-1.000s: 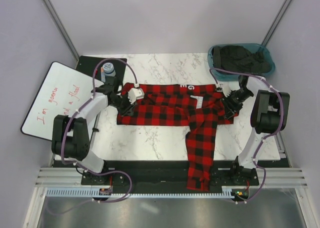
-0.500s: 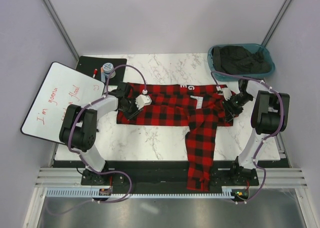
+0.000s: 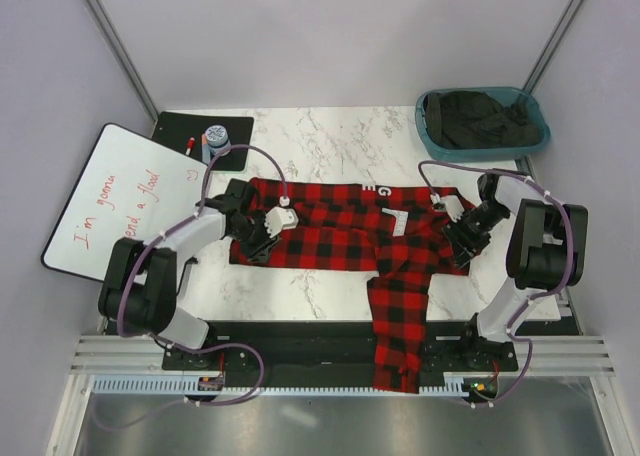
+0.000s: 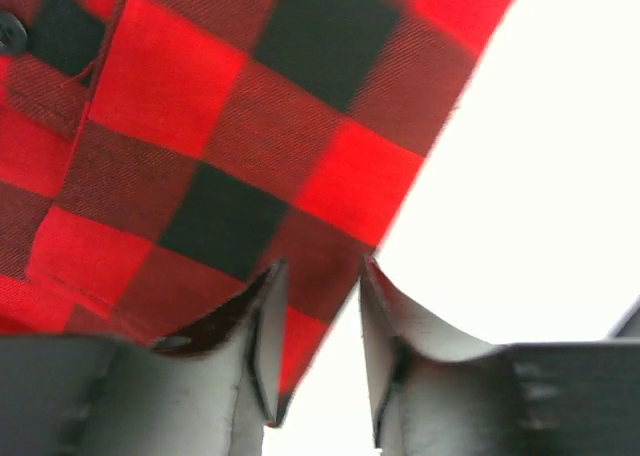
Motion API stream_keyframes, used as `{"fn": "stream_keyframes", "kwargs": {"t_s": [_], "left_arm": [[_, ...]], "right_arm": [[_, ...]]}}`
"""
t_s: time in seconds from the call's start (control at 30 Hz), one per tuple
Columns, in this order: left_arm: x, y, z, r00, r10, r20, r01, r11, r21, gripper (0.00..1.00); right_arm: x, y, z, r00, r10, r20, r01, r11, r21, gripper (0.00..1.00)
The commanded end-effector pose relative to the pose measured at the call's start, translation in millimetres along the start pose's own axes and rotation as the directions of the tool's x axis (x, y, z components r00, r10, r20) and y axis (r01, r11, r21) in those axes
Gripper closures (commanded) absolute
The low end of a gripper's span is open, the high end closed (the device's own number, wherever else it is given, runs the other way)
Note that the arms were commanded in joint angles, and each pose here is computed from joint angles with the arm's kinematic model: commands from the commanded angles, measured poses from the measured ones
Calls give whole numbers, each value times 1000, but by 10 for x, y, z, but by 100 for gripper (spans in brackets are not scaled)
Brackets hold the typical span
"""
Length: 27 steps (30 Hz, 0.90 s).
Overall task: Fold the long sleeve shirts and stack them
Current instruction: Fold the shirt
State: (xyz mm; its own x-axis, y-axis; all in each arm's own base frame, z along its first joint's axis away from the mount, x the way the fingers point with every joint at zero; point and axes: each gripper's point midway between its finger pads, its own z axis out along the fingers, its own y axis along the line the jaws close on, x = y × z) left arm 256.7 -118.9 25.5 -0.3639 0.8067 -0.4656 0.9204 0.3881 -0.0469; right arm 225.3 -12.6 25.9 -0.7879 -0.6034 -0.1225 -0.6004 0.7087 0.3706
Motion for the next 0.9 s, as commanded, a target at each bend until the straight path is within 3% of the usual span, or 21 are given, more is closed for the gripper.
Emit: {"fn": "stream_keyframes", "kwargs": {"t_s": [0.0,0.07,0.1,0.17,0.2,0.27,0.3,0.37,0.5,0.6,0.67,0.87], "left_arm": [[-605,-316,-513,967,103,234,-116,992,44,49],[-823,-596,-594,928,199,316,-238,967,92,47],[-892,-737,-629,906,235,352,-287,952,105,25],[-1033,-1264,-589,839,375,394,-455,880,133,12],[-1219,-1633,-529,763,475,439,-577,806,131,12],[-1286,-1906,-408,729,539,422,-636,762,125,11],[-1321,-2275,-349,661,605,444,-720,678,149,12],[-1433,-2514,-135,600,667,442,-780,612,135,14],[-1459,-3225,192,426,756,497,-900,407,154,16],[-1494,-3476,441,327,790,519,-944,301,135,18],[-1536,-3564,604,291,798,528,-956,267,123,17],[-1726,-3680,801,259,799,543,-963,258,80,19]], "right_arm": [[-252,419,-490,960,-208,187,220,974,-48,46],[-280,662,-573,924,-285,255,304,952,-38,38],[-293,679,-562,920,-302,248,316,949,-17,38],[-368,687,-490,907,-349,237,357,934,9,39],[-403,691,-481,908,-340,247,350,937,4,39],[-477,676,-464,913,-316,257,333,943,-23,40],[-511,682,-463,918,-295,265,315,948,-37,41],[-565,652,-452,925,-270,269,295,954,-57,43],[-623,632,-468,929,-243,278,270,961,-64,43],[-634,621,-498,934,-228,277,254,965,-63,43],[-631,624,-513,932,-235,276,260,964,-57,43],[-601,657,-488,934,-229,274,259,963,-78,42]]}}
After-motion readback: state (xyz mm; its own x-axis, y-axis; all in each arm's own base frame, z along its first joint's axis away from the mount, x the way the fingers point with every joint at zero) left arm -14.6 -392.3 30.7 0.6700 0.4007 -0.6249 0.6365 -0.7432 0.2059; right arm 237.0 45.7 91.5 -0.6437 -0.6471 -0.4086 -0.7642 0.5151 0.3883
